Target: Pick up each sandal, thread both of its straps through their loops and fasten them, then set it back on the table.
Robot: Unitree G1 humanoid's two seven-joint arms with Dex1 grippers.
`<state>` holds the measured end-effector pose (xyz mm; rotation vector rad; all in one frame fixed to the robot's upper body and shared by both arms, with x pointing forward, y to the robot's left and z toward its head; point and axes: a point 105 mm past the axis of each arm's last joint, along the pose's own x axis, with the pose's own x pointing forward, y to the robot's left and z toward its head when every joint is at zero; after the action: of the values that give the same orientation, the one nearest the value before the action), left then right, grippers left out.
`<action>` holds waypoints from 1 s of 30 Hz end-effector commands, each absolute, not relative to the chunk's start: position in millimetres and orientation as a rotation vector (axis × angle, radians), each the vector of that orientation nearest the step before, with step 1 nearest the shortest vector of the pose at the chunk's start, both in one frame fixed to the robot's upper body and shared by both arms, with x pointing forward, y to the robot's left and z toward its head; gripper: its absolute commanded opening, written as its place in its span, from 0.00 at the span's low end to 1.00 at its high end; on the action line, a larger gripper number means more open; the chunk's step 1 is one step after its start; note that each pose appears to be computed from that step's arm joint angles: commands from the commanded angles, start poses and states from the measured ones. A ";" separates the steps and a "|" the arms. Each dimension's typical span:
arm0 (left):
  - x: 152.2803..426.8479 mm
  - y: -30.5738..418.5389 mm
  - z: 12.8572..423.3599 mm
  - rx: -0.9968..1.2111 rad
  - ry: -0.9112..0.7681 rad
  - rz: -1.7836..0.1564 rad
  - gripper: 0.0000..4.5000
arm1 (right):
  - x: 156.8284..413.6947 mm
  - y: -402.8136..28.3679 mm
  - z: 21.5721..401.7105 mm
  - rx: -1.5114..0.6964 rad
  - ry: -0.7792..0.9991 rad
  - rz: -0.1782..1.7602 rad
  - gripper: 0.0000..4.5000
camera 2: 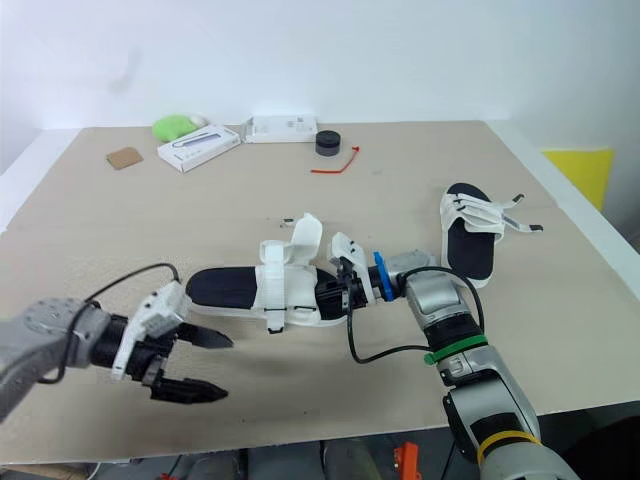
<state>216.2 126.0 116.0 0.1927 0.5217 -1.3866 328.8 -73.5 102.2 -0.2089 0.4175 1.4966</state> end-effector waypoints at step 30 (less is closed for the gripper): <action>246.5 79.5 115.0 -0.097 0.494 -1.407 0.84 | 318.7 -78.4 71.6 -0.197 0.542 1.443 0.00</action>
<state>245.7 81.8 108.6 -0.0986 0.5163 -1.3918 324.9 -73.5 102.8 -0.2123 0.4077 1.4811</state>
